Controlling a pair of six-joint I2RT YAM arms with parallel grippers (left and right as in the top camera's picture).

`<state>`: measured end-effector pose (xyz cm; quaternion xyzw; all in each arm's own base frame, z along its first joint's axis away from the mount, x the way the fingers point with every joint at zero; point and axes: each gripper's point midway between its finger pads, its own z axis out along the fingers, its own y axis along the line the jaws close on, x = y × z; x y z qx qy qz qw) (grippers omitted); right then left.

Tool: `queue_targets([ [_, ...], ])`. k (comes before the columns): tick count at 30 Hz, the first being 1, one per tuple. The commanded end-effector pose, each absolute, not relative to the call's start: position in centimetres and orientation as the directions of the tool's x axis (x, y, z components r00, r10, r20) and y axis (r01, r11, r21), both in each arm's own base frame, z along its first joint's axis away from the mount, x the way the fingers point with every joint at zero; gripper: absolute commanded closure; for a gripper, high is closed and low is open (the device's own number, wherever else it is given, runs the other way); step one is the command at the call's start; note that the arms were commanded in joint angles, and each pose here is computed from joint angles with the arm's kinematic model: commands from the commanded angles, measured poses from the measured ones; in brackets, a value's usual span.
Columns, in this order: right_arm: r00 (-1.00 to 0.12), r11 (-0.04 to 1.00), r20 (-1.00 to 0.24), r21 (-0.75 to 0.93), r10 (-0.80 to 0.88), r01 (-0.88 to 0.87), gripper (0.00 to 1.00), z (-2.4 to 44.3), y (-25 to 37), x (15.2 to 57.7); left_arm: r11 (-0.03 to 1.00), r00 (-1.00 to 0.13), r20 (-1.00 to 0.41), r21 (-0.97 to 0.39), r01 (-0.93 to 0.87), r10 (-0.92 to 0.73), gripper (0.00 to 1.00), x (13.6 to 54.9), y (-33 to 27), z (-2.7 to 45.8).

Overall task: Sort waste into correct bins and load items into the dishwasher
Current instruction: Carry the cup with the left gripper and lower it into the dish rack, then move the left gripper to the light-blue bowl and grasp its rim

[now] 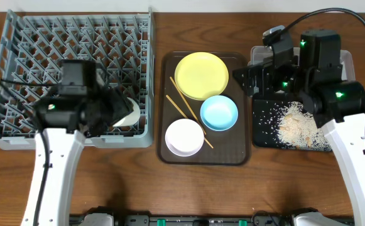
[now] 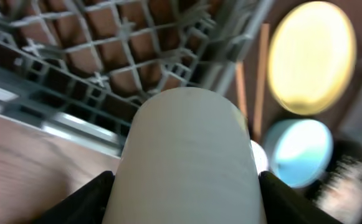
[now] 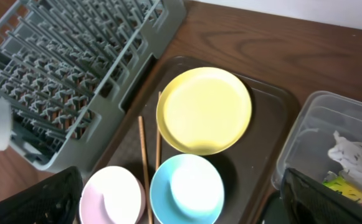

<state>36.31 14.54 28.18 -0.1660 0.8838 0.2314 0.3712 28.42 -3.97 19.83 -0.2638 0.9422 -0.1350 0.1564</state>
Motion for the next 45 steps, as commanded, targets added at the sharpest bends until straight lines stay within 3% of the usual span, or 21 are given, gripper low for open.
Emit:
queue_targets([
  [1, -0.66, 0.83, -0.738, 0.273, -0.144, -0.487, 0.01, 28.2, 15.1, 36.1, 0.845, -0.809, -0.251, -0.221, -0.488, -0.532, 0.55, 29.1, -2.3, 18.4],
  [20, -0.668, 0.83, -0.728, 0.273, -0.153, -0.487, 0.01, 27.9, 15.0, 35.8, 0.849, -0.85, -0.021, -0.057, -0.525, -0.527, 0.54, 30.0, -2.4, 10.1],
  [24, -0.668, 0.83, -0.728, 0.273, -0.152, -0.487, 0.01, 27.9, 15.0, 35.8, 0.852, -0.852, -0.012, -0.05, -0.522, -0.523, 0.29, 30.1, -2.6, 9.6],
  [25, -0.669, 0.831, -0.727, 0.272, -0.153, -0.485, 0.01, 27.9, 15.0, 35.8, 0.852, -0.852, -0.013, -0.051, -0.521, -0.523, 0.21, 30.2, -2.6, 9.5],
  [30, -0.703, 0.845, -0.7, 0.297, -0.124, -0.445, 0.01, 27.2, 14.8, 36.0, 0.852, -0.853, -0.016, -0.053, -0.521, -0.522, 0.15, 30.3, -2.6, 9.6],
  [37, -0.74, 0.846, -0.662, 0.323, -0.119, -0.424, 0.01, 25.6, 15.3, 36.5, 0.852, -0.854, -0.034, -0.086, -0.516, -0.52, 0.14, 30.9, -2.9, 10.6],
  [45, -0.78, 0.864, -0.614, 0.319, -0.124, -0.389, 0.01, 23.5, 16.6, 36.7, 0.887, -0.896, -0.155, -0.286, -0.362, -0.415, 0.16, 32.6, -5.9, 17.3],
])
